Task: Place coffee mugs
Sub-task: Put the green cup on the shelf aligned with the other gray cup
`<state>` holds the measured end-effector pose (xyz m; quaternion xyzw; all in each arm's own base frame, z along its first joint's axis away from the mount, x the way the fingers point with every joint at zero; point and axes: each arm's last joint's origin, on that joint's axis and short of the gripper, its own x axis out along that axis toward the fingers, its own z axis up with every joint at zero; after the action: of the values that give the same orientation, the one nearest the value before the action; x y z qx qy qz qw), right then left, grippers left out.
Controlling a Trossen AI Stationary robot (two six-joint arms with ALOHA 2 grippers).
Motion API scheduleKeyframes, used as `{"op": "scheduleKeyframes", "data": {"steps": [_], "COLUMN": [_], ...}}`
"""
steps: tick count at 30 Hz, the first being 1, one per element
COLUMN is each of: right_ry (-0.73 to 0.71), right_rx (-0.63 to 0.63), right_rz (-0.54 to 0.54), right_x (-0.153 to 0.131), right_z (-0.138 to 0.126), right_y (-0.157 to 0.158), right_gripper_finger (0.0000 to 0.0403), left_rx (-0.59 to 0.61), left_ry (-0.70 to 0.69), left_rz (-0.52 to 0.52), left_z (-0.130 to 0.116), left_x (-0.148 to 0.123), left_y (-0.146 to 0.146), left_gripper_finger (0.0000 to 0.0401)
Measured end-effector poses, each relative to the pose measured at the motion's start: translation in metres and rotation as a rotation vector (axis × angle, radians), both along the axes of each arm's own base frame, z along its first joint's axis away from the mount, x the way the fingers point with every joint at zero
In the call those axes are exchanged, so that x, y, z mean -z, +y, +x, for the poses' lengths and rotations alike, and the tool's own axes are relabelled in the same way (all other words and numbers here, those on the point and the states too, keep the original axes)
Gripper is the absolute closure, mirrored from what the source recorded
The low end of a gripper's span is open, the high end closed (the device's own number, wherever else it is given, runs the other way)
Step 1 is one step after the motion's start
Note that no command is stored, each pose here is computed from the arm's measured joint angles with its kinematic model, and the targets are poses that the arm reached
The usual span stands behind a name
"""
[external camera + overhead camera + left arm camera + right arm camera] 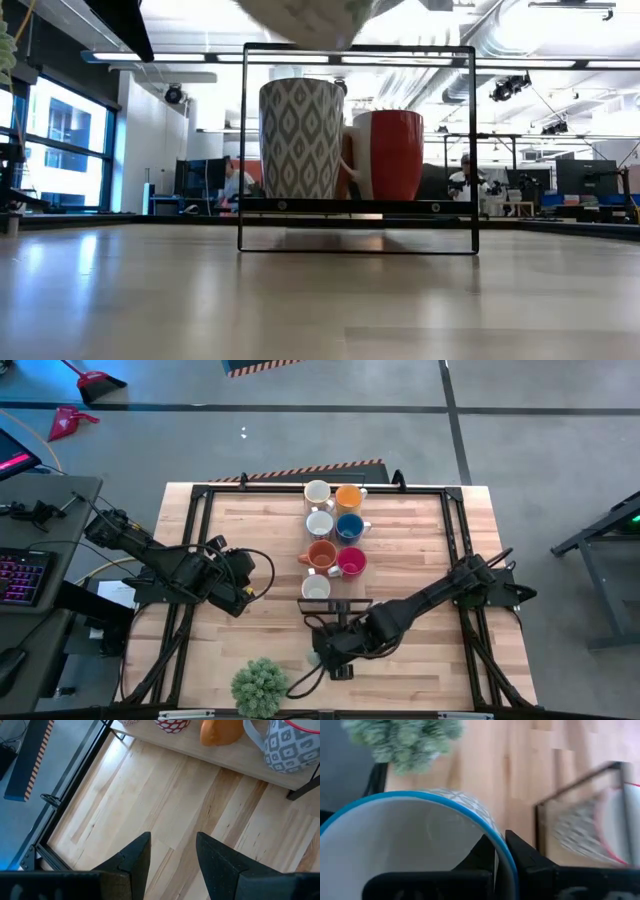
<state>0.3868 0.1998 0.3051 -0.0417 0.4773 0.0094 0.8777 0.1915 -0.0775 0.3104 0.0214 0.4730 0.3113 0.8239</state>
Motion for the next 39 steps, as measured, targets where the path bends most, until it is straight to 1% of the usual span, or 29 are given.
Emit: {"op": "scheduleKeyframes", "data": {"steps": [7, 11, 15, 18, 21, 26, 32, 39], "right_ry": [-0.031, -0.039, 0.001, 0.03, -0.018, -0.044, -0.037, 0.117], "right_rx": [0.177, 0.26, 0.389, 0.472, 0.495, 0.528, 0.577, 0.627], "right_rz": [-0.043, -0.052, -0.033, -0.059, -0.07, -0.067, -0.088, -0.139], "right_x": [-0.048, -0.07, -0.079, -0.081, -0.089, -0.103, -0.103, -0.066], "right_z": [-0.017, -0.027, -0.033, -0.039, -0.041, -0.046, -0.041, -0.03], "right_y": [-0.011, -0.021, -0.038, -0.054, -0.063, -0.084, -0.108, -0.132], "right_gripper_finger": [0.0402, 0.0402, 0.0403, 0.0403, 0.0403, 0.0403, 0.0403, 0.0403], "left_rx": [0.0, 0.0, 0.0, 0.0, 0.0, 0.0, 0.001, -0.004], "left_ry": [0.0, -0.001, 0.0, -0.001, 0.0, 0.0, 0.002, -0.001], "left_rz": [0.0, 0.0, 0.0, 0.0, 0.0, -0.001, -0.007, -0.009], "left_z": [0.0, 0.0, 0.0, 0.0, 0.0, 0.0, 0.0, 0.0], "left_x": [0.0, 0.0, 0.0, 0.0, 0.0, 0.0, 0.0, 0.0], "left_y": [0.0, 0.0, 0.0, 0.0, 0.0, 0.0, 0.0, 0.0], "left_gripper_finger": [0.0254, 0.0254, 0.0254, 0.0254, 0.0254, 0.0254, 0.0254, 0.0254]}}
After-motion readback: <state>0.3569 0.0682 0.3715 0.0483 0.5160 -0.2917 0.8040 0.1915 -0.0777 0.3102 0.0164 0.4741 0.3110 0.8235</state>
